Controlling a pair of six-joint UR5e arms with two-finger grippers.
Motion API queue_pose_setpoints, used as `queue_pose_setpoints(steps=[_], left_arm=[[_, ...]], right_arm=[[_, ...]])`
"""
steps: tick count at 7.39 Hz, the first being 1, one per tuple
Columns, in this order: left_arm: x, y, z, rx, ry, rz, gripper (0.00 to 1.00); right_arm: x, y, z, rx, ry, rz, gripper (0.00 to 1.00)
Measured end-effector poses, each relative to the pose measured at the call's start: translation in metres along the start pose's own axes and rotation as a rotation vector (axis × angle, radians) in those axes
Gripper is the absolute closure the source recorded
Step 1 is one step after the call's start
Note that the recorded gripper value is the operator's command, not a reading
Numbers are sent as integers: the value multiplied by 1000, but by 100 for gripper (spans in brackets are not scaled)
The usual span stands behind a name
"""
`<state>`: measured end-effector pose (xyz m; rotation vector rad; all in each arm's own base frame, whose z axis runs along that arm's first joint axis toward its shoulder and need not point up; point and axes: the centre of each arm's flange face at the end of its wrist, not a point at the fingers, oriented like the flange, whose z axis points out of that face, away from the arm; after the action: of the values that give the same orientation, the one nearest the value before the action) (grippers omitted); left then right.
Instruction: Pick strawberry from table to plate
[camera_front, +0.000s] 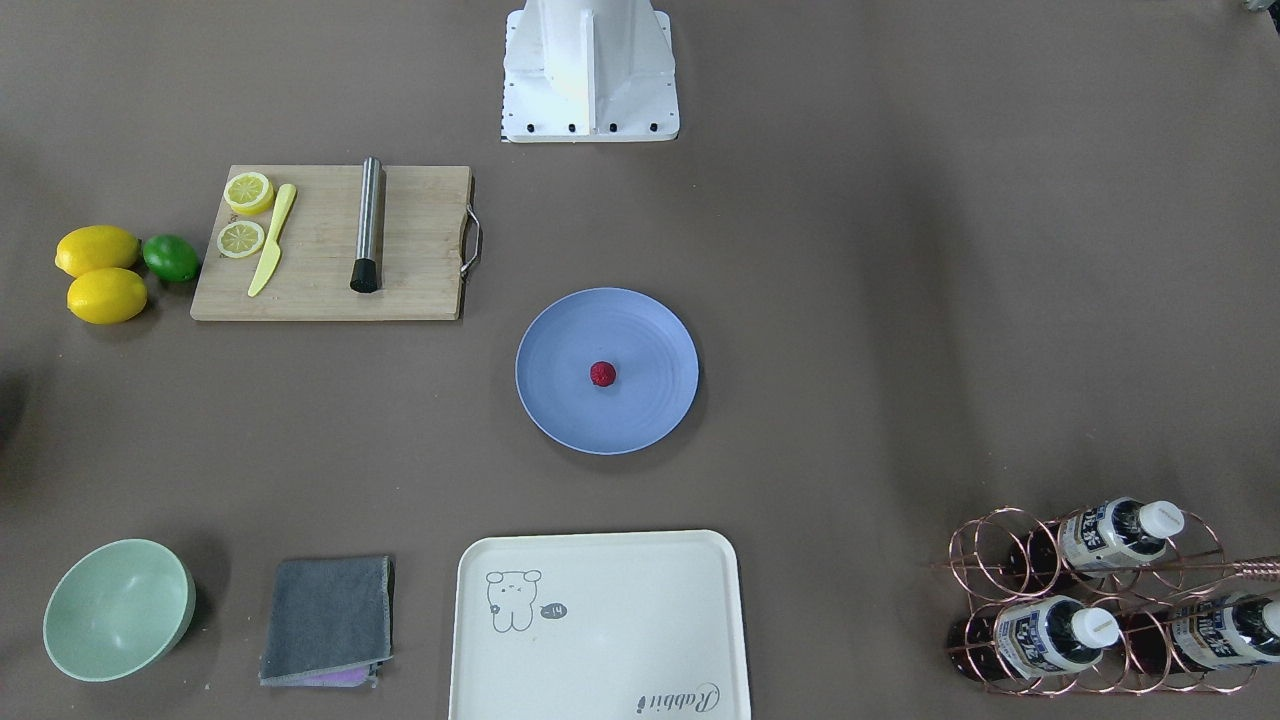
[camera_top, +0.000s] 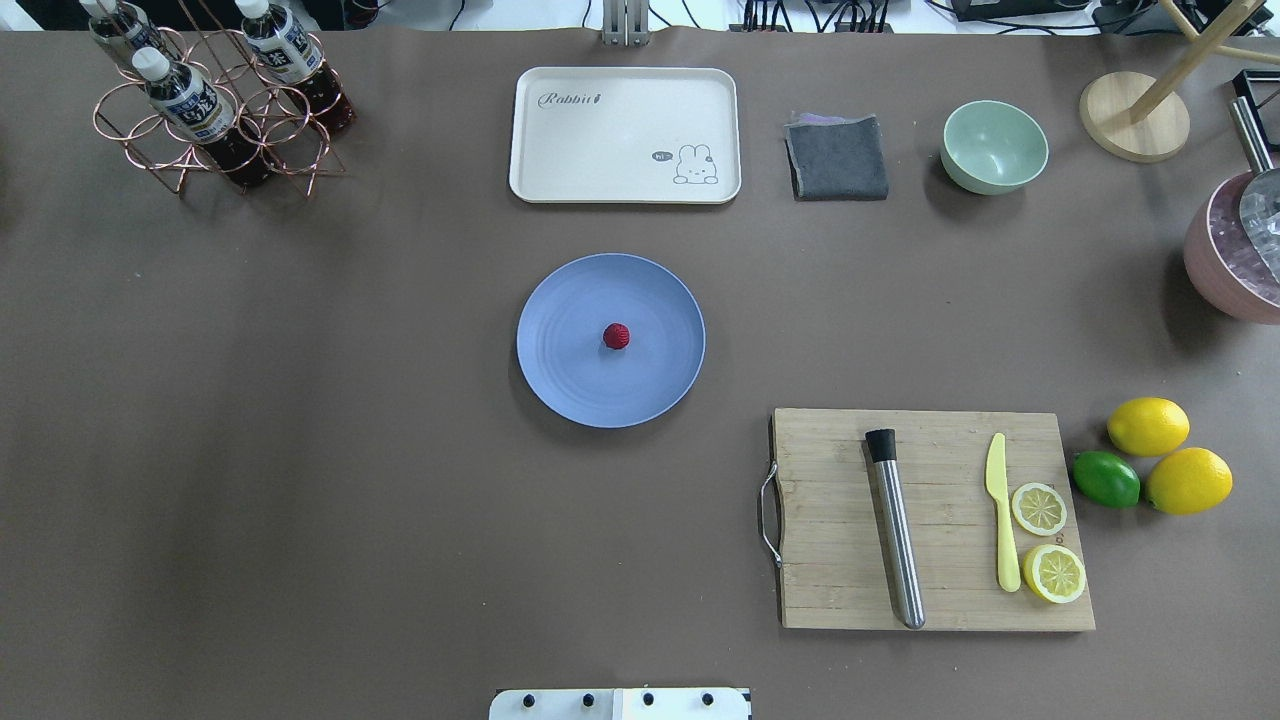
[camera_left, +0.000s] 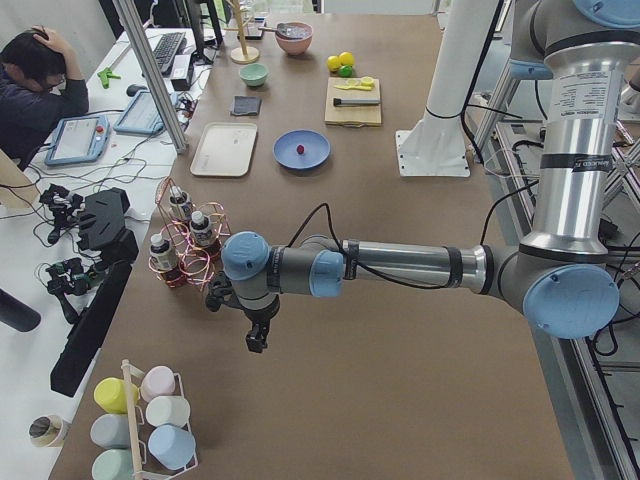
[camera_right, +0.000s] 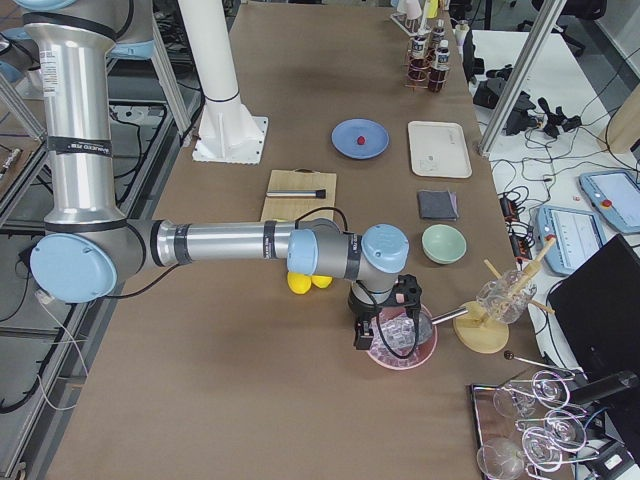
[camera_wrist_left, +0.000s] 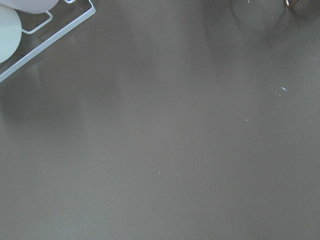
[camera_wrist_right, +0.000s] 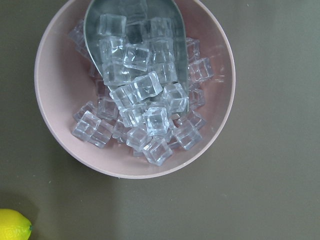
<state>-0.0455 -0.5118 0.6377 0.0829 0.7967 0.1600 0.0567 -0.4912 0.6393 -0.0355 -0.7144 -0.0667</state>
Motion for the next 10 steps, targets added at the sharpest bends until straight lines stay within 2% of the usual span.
queue_pose_setpoints(steps=[10], left_arm=[[-11, 11, 12, -23, 8, -25, 2]], right_arm=[[1, 6, 4, -6, -6, 4, 0]])
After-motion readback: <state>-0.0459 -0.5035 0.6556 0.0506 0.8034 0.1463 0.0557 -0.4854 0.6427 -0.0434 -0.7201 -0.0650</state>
